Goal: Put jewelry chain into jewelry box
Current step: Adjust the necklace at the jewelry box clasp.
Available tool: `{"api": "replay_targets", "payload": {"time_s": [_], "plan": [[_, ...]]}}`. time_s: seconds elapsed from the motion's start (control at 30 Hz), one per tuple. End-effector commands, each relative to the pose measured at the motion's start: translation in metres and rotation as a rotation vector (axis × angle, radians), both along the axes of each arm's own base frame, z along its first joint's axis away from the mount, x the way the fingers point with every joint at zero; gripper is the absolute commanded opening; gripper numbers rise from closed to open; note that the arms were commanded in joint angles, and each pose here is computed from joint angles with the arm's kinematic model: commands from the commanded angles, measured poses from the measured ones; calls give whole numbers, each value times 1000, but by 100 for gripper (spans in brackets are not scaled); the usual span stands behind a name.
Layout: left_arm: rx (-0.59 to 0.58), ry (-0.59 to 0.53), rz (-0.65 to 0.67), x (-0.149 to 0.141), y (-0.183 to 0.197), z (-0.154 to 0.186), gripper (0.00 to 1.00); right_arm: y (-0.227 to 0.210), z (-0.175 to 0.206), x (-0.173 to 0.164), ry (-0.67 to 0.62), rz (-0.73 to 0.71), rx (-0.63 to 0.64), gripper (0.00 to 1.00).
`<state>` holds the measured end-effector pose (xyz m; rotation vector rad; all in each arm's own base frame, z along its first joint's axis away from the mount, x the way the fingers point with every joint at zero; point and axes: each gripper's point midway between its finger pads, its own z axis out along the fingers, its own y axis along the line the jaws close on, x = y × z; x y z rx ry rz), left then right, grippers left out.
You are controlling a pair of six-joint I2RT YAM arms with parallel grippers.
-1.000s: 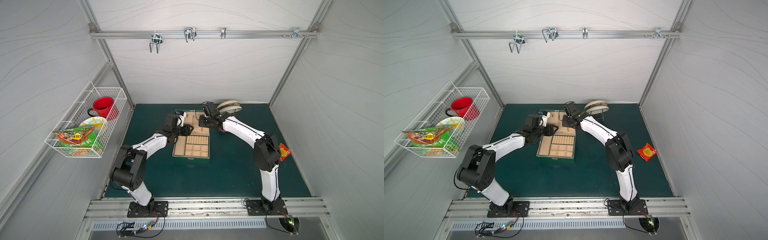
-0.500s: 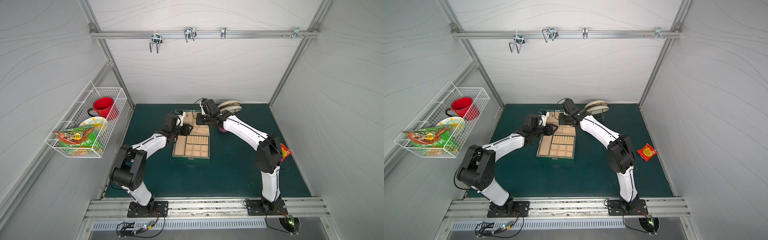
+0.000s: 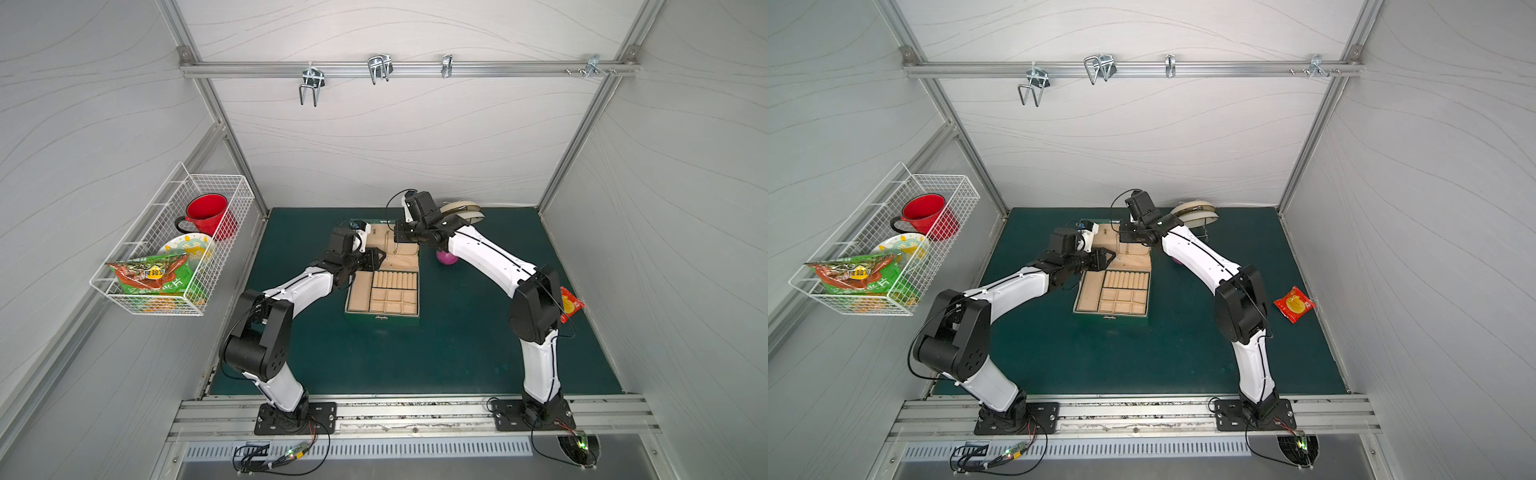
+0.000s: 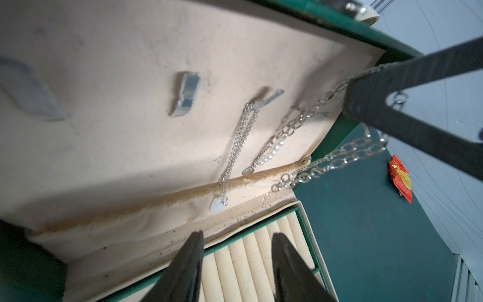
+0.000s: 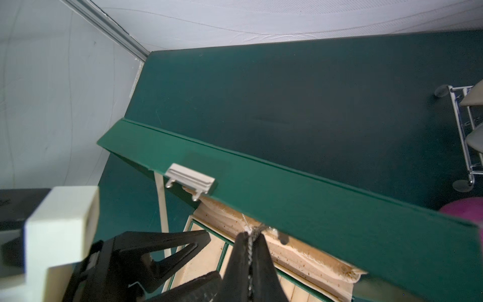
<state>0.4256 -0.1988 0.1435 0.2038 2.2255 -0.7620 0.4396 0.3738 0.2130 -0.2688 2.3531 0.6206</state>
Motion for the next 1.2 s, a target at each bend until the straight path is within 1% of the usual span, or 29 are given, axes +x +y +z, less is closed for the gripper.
{"api": "replay_targets", "payload": {"time_s": [0.0,0.3,0.53,0.83,1.17], "plan": [[-25,-57,-8,5,-1,19,47,-7,-3,5,13,-27,-19,0],[-25,-56,-7,4,-1,19,47,-12,-9,5,29,-42,-30,0],[-25,-57,-9,4,-1,19,47,-9,-9,10,15,-39,-25,0],[-56,-105,-78,-3,-10,29,47,-8,-12,18,-1,-42,-25,0],[-55,-102,-76,-3,-9,28,47,-14,-20,9,33,-68,-8,0]]}}
